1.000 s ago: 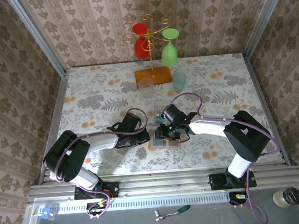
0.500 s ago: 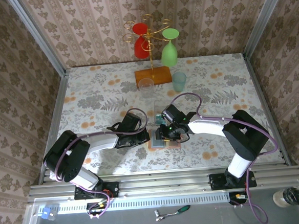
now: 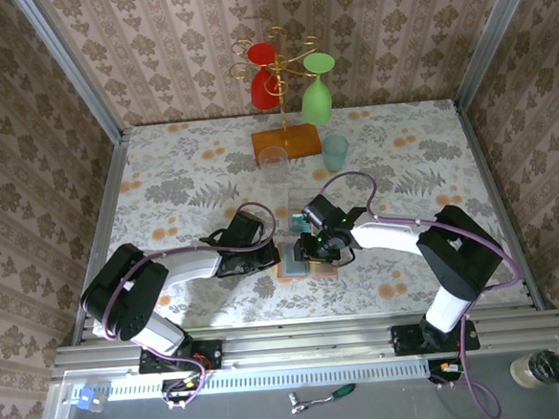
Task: Take the credit cards out of the card holder
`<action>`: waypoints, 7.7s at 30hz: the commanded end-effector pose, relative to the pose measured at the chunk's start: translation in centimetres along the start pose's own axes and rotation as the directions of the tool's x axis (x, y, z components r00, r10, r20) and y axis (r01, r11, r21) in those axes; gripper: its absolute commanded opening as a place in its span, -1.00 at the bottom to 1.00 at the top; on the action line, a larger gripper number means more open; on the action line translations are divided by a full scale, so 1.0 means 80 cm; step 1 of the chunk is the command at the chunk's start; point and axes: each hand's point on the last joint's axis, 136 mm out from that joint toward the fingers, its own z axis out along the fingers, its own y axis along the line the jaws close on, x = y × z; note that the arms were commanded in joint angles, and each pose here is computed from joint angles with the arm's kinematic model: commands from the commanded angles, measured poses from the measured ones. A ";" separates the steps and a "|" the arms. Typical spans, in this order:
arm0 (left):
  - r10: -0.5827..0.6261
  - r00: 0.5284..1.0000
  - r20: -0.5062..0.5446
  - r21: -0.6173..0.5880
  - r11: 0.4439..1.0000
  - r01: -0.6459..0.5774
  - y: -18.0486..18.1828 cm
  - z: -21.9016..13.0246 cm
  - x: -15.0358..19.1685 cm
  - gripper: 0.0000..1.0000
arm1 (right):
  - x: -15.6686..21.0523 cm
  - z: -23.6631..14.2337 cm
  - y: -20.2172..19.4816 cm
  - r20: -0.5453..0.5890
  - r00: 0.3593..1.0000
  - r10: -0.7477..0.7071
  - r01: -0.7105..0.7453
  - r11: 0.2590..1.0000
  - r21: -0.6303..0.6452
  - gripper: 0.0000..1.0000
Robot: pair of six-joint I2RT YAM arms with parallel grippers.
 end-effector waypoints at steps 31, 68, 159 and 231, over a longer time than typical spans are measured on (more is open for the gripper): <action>-0.006 0.999 -0.047 -0.046 0.999 0.004 0.011 0.000 0.011 -0.94 | -0.008 0.015 0.032 -0.016 1.000 0.022 -0.024 0.994 -0.105 -0.22; 0.013 0.998 -0.053 -0.040 0.999 -0.015 0.003 -0.005 0.000 -0.94 | -0.007 -0.012 0.014 0.036 0.999 -0.011 0.012 1.000 -0.027 -0.23; 0.046 0.998 -0.033 0.124 0.991 -0.041 -0.054 -0.007 -0.007 -0.71 | 0.004 0.006 -0.009 -0.008 1.000 0.001 -0.001 0.999 0.032 -0.23; 0.009 1.000 -0.010 0.083 0.997 -0.008 -0.033 -0.019 -0.009 -0.72 | 0.005 0.006 -0.013 0.000 1.000 0.028 -0.028 1.000 0.010 -0.37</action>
